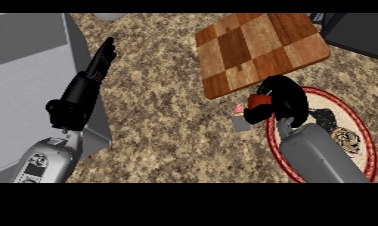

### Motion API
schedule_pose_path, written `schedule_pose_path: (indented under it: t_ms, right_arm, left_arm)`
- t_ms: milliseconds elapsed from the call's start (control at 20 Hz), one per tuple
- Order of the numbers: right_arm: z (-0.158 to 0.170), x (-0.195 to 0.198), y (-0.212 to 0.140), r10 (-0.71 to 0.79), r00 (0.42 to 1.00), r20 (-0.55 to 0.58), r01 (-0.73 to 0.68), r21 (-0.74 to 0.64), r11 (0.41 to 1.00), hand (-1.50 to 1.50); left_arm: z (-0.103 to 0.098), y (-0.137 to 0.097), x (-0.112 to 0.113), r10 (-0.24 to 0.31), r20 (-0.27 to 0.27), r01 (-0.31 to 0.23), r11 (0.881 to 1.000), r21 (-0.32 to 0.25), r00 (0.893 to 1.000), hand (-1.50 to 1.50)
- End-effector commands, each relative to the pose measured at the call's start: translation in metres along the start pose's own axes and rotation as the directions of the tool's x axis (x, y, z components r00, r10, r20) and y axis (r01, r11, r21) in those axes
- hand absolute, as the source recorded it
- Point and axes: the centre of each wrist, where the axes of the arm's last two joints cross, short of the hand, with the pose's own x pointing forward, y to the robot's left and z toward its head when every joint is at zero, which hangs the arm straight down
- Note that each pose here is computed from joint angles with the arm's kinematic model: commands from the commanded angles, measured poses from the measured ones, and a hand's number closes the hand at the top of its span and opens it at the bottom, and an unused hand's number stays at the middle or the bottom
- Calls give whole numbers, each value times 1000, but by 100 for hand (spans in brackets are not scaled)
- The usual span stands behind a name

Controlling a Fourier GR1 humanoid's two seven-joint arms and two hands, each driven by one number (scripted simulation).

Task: Pick the bell pepper from the placemat and place it in the tiered shelf

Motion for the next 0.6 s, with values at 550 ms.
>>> schedule_pose_path:
  t_ms: [550]
  right_arm:
    - [34,109,-63,-375,895,244,437,-299,848,150]
  left_arm:
    - [13,-9,-39,56,-146,-55,998,5,988,0]
